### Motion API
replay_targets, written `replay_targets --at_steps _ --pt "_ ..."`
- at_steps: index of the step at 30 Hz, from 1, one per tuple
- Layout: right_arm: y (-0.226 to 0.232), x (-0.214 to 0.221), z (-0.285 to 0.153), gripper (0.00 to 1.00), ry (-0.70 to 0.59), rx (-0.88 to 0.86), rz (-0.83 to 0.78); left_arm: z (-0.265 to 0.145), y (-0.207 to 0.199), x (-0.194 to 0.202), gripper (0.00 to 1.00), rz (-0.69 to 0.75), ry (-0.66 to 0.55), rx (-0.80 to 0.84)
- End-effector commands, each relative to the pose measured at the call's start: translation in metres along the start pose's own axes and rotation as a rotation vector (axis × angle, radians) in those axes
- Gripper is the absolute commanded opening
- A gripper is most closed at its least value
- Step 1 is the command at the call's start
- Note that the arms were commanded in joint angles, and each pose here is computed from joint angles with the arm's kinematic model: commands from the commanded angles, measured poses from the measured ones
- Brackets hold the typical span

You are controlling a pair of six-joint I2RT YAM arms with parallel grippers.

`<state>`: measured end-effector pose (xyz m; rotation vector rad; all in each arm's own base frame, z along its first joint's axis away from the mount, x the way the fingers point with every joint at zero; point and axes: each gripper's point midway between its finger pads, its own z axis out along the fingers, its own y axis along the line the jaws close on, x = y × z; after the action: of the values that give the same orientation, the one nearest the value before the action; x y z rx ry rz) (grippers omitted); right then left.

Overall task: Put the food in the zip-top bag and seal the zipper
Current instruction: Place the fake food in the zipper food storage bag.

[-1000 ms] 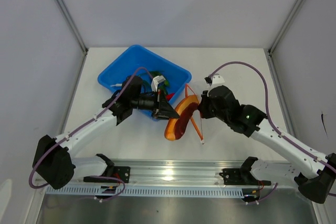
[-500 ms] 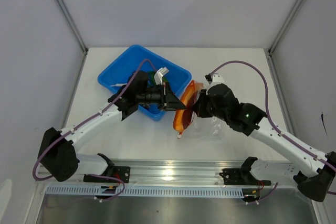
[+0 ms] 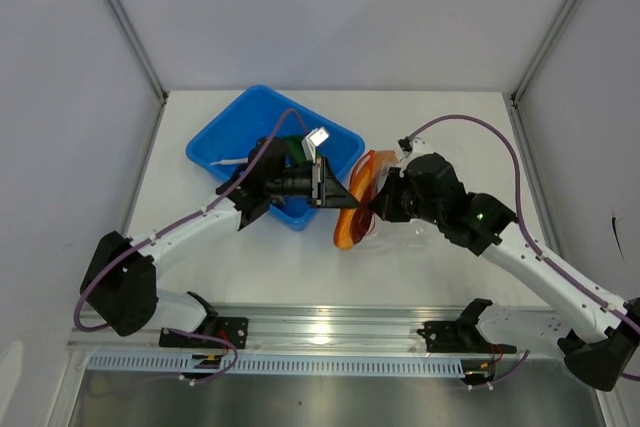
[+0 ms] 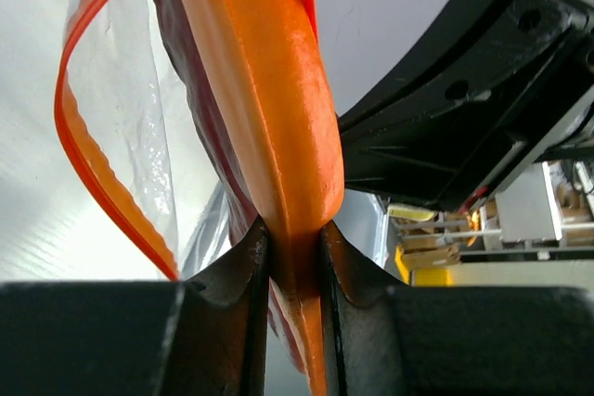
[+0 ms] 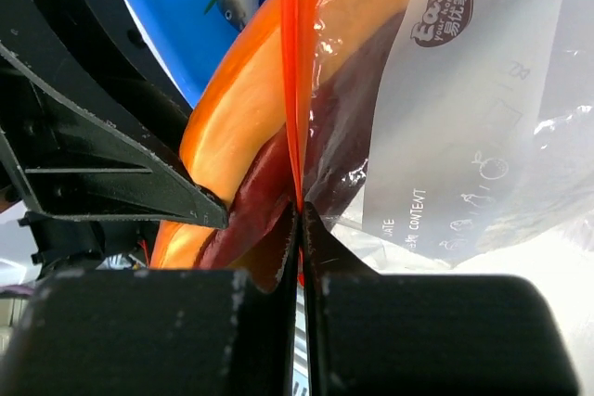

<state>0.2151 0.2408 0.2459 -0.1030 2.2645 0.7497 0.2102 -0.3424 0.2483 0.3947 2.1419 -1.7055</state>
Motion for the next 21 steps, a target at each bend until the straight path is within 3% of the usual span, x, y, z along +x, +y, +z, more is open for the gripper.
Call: replay_targets --at_steps 1,14,21 --pt "0.016 -0.007 -0.02 0.0 0.016 -0.094 -0.037 0.0 -0.023 -0.008 0.01 0.182 -0.01 0.11" --pt "0.024 0.002 -0.021 0.0 0.139 -0.177 -0.094 0.0 -0.024 -0.013 0.01 0.293 0.001 0.098" --pt "0.03 0.011 -0.01 0.0 0.201 -0.241 -0.066 0.0 -0.017 -0.023 0.02 0.376 -0.127 -0.042"
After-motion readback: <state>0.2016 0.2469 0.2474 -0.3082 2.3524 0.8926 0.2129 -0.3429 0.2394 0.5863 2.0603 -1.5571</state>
